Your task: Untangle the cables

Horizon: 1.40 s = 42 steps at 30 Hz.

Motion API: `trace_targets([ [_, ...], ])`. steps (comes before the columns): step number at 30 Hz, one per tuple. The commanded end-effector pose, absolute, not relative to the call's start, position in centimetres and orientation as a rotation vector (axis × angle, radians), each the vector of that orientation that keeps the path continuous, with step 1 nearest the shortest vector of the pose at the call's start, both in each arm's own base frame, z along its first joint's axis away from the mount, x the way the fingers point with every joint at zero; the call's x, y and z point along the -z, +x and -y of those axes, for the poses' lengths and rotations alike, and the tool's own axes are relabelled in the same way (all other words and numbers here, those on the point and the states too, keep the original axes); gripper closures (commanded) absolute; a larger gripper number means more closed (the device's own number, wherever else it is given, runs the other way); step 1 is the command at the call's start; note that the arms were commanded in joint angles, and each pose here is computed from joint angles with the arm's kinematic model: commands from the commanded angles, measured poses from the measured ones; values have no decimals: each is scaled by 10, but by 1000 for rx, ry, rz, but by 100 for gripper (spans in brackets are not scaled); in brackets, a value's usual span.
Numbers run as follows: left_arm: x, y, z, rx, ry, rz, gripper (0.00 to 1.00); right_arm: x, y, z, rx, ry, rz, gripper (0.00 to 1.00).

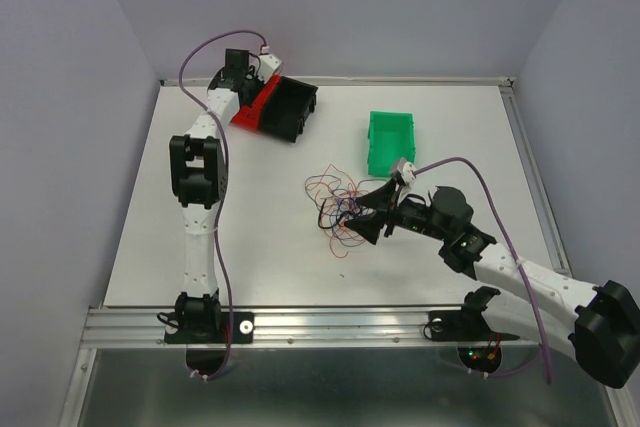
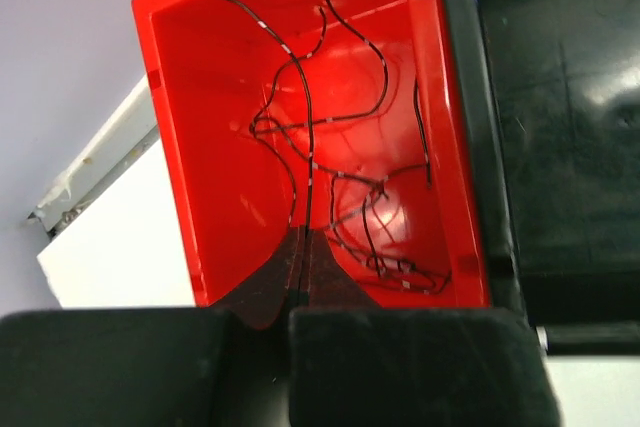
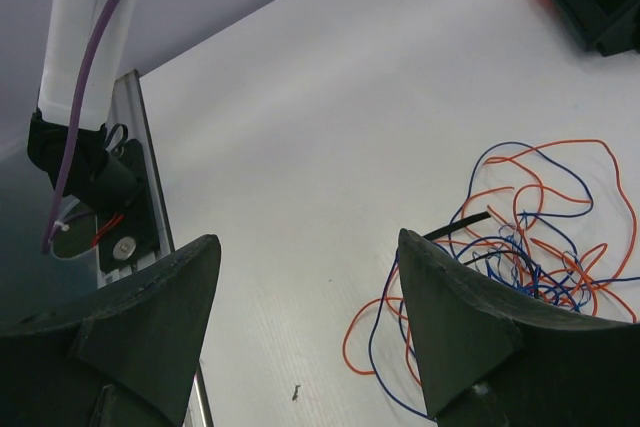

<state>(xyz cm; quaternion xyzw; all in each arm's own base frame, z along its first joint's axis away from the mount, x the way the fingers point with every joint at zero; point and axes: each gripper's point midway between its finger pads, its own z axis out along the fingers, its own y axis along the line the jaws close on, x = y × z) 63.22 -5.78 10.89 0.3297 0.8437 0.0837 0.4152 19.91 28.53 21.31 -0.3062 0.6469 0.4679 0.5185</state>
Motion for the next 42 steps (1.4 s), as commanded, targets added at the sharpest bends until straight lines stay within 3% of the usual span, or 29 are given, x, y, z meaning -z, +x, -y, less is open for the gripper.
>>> trace_targets([
  [1, -138, 660, 57, -227, 715, -2032, 100, -215, 197, -288, -1136, -743, -1517, 23],
  [8, -81, 670, 53, -244, 721, -2107, 100, -215, 199, -289, -1137, -740, -1524, 23],
  [16, -129, 668, 57, -203, 691, -2016, 99, -213, 202, -294, -1145, -744, -1536, 23],
  [22, -164, 659, 58, -193, 667, -1987, 85, -211, 205, -294, -1137, -731, -1546, 23],
  [25, -194, 650, 56, -198, 645, -1959, 66, -211, 207, -293, -1128, -716, -1550, 23],
  [28, -213, 638, 54, -198, 635, -1949, 56, -208, 213, -290, -1099, -682, -1573, 22],
  [37, -231, 578, 68, -56, 633, -1958, 35, -166, 263, -262, -784, -467, -1834, 17],
  [42, -282, 533, 101, 142, 626, -1789, 8, -154, 274, -254, -689, -436, -1882, 13],
])
